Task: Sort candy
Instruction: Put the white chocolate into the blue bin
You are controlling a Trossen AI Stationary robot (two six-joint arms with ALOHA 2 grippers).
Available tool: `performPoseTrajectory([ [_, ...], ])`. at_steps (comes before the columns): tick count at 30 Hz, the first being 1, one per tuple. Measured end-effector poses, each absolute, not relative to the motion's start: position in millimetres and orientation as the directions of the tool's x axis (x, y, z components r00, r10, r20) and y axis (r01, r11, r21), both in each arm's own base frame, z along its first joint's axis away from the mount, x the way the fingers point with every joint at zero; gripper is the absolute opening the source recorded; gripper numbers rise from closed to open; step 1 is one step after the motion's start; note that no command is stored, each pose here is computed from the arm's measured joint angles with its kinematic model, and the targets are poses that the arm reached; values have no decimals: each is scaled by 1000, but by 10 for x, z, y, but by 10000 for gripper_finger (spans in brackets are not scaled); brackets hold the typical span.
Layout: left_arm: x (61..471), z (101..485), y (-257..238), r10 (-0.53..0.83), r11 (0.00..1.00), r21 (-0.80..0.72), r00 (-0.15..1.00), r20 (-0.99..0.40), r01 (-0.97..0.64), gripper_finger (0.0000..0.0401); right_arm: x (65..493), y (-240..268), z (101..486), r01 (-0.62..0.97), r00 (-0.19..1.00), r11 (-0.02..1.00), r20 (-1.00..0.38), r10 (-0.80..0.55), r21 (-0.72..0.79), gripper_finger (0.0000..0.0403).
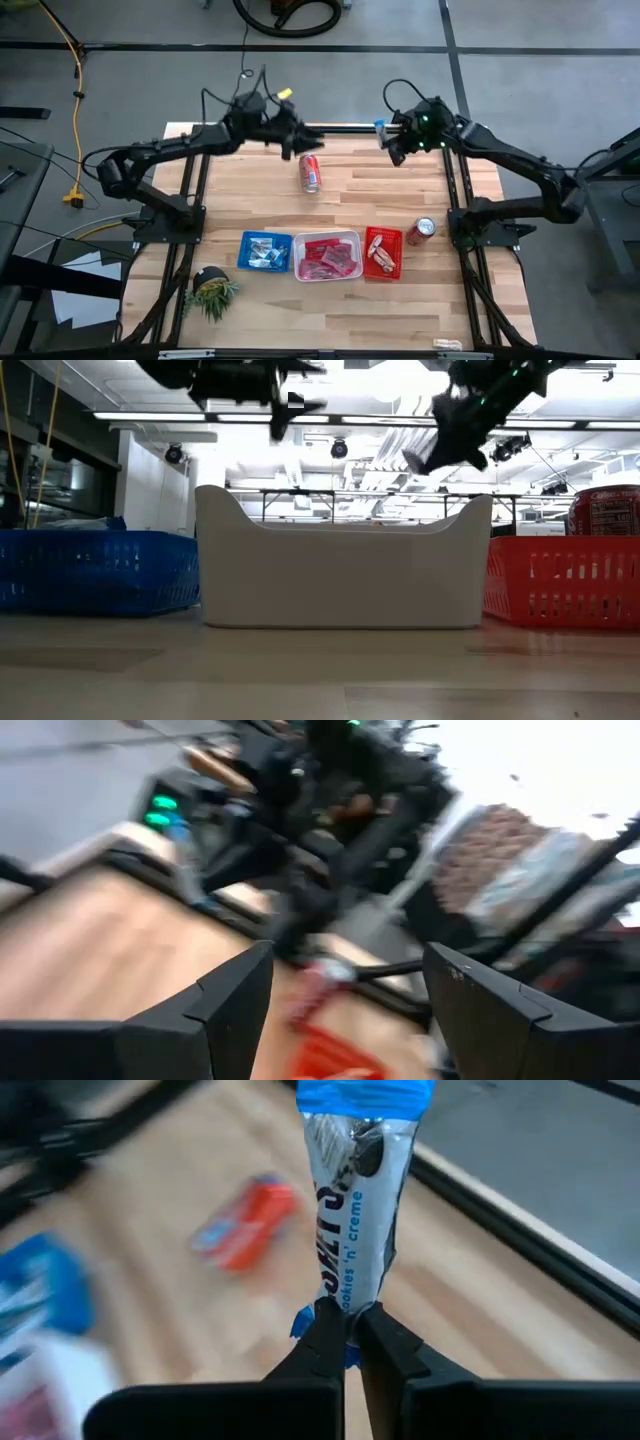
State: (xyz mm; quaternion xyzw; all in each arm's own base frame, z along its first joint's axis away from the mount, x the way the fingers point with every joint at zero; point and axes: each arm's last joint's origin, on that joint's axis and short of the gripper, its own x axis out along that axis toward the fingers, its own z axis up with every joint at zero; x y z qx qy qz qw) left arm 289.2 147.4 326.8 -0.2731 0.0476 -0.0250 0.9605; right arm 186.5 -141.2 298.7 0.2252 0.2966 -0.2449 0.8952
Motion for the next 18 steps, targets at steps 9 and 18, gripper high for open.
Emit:
performPoseTrajectory([
  [9,2897,3528,558,-205,831,-527,979,7,178,245,2248,-711,3067,230,826,936,-562,-41,268,1],
  [18,2204,3188,58,-46,805,-593,999,4,39,245,2812,11,3010,-10,905,941,-397,152,337,0],
])
